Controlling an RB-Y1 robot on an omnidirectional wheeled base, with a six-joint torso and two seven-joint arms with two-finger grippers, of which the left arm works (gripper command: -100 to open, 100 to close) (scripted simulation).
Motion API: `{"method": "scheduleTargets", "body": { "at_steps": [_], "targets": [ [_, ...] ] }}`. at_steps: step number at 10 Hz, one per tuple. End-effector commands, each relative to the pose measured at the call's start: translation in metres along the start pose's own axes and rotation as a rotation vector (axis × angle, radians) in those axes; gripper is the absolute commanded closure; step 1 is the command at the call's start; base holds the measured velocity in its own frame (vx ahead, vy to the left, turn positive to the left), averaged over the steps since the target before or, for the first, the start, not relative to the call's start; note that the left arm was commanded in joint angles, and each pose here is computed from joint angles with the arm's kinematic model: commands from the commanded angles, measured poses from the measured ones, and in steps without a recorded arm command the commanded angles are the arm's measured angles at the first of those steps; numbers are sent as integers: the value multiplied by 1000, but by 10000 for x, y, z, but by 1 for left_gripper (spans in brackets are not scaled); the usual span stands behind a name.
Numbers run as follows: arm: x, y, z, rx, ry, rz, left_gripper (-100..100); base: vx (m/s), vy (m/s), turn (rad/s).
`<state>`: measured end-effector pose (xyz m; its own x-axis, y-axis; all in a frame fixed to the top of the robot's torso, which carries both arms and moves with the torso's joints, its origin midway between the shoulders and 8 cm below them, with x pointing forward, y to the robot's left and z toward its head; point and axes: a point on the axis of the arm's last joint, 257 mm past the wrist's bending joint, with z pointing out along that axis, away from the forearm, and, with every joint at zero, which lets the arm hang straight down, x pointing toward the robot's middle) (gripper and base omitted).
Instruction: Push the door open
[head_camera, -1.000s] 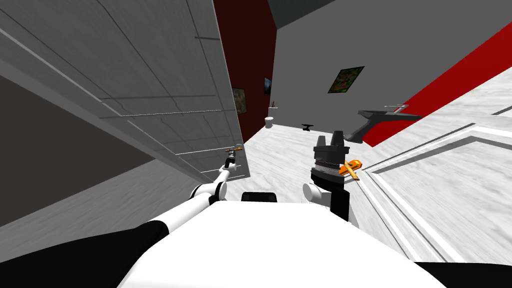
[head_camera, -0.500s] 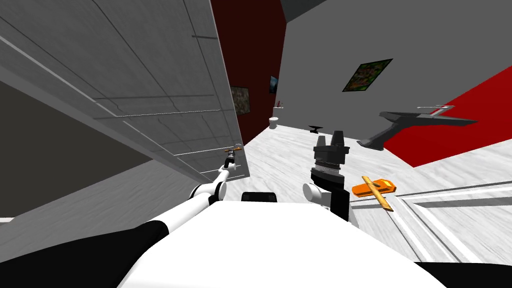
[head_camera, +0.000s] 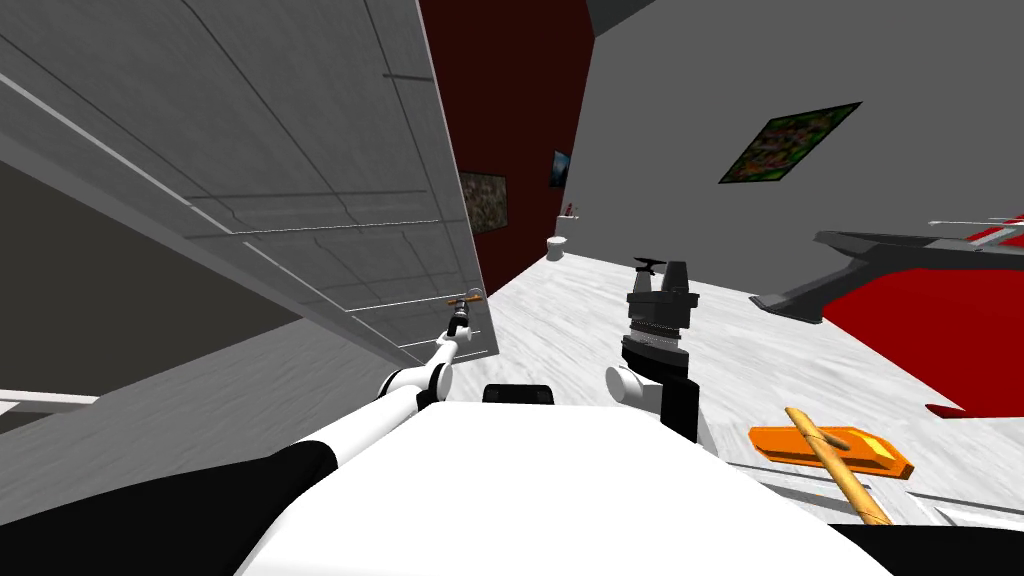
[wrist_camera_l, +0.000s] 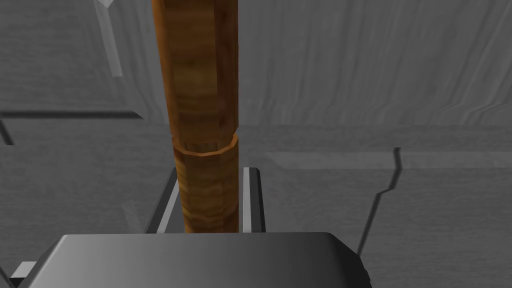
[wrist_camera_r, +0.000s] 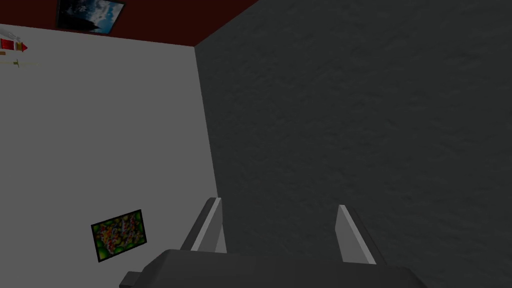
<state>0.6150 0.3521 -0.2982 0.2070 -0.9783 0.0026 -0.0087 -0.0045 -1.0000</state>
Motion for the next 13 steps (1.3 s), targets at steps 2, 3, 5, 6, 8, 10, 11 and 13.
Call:
{"method": "scheduleTargets", "body": {
  "at_steps": [2, 3, 5, 6, 8, 10, 11, 13],
  "targets": [
    [-98, -55, 18, 10, -17, 3, 100, 186, -101, 161],
    [-120, -56, 17, 10, -22, 3, 100, 195, -93, 156],
    [-147, -56, 16, 10, -29, 3, 100, 189, -100, 146],
    [-165, -56, 16, 10, -33, 3, 100, 174, -109, 117],
    [-188, -56, 15, 9, -38, 3, 100, 154, -95, 134],
    [-204, -56, 14, 9, -42, 3, 100, 141, -94, 83],
    [-236, -30, 4, 4, -45, 5, 100, 55, -38, 51],
    [-414, -43, 0, 7, -76, 5, 100, 163, -55, 54]
  ]
}}
